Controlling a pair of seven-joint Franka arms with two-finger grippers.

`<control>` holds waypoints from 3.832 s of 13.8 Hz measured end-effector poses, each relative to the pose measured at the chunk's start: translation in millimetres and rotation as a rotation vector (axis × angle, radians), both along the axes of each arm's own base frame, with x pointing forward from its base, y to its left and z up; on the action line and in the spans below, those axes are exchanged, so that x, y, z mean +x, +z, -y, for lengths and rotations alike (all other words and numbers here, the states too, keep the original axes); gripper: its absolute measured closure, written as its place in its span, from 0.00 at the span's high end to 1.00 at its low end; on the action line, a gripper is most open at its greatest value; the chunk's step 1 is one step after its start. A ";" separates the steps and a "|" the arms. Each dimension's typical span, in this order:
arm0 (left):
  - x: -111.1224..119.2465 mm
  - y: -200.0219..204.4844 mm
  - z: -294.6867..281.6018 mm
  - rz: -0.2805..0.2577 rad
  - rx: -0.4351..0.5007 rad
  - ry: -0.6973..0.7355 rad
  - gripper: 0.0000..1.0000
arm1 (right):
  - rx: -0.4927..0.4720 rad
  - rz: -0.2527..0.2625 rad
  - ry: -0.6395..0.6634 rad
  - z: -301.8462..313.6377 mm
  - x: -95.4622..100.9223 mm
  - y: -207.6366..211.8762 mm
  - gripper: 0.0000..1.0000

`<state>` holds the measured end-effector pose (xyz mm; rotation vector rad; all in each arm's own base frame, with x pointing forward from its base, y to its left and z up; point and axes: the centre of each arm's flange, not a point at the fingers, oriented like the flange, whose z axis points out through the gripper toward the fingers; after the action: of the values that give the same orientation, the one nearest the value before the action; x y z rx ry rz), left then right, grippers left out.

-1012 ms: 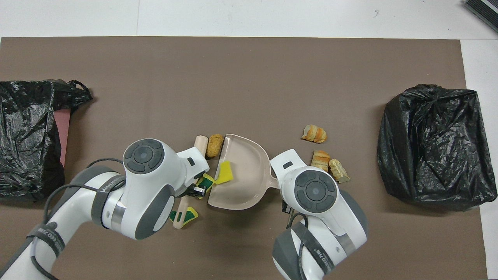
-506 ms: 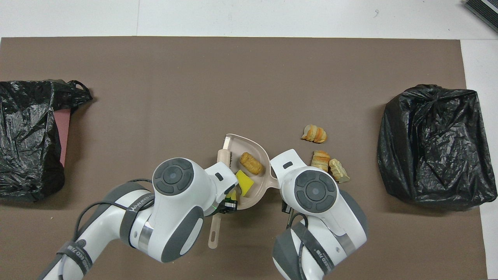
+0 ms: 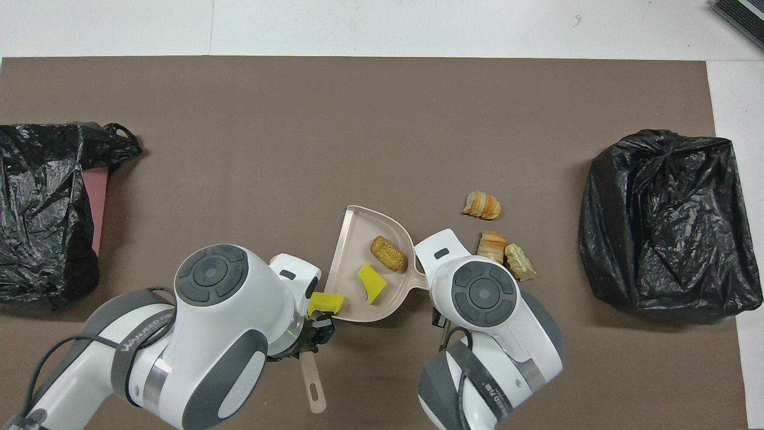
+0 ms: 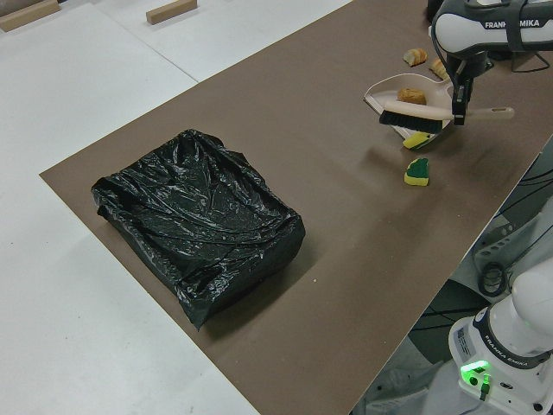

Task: Sweep and dump trash in bin
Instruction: 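Sweep the sponges and bread into the dustpan with the left gripper's brush, then carry the dustpan to the black bag with the right gripper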

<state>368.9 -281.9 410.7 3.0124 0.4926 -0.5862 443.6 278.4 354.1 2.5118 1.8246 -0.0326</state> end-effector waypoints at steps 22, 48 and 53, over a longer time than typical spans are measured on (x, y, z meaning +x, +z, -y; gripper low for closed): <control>-57.4 -80.5 0.2 0.114 0.018 0.140 0.26 | -0.001 -0.002 0.000 0.2 -0.2 -0.3 0.32; 26.8 -76.3 -14.7 0.132 -0.143 -0.183 0.26 | 0.001 -0.003 -0.048 67.8 42.8 53.1 0.32; -14.5 -73.4 36.0 0.148 -0.117 -0.181 0.26 | 0.026 0.053 -0.113 183.3 74.2 143.0 0.32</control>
<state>354.4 -318.0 337.4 2.9764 0.1723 -0.3808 517.8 95.1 497.1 2.6038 1.6732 0.0542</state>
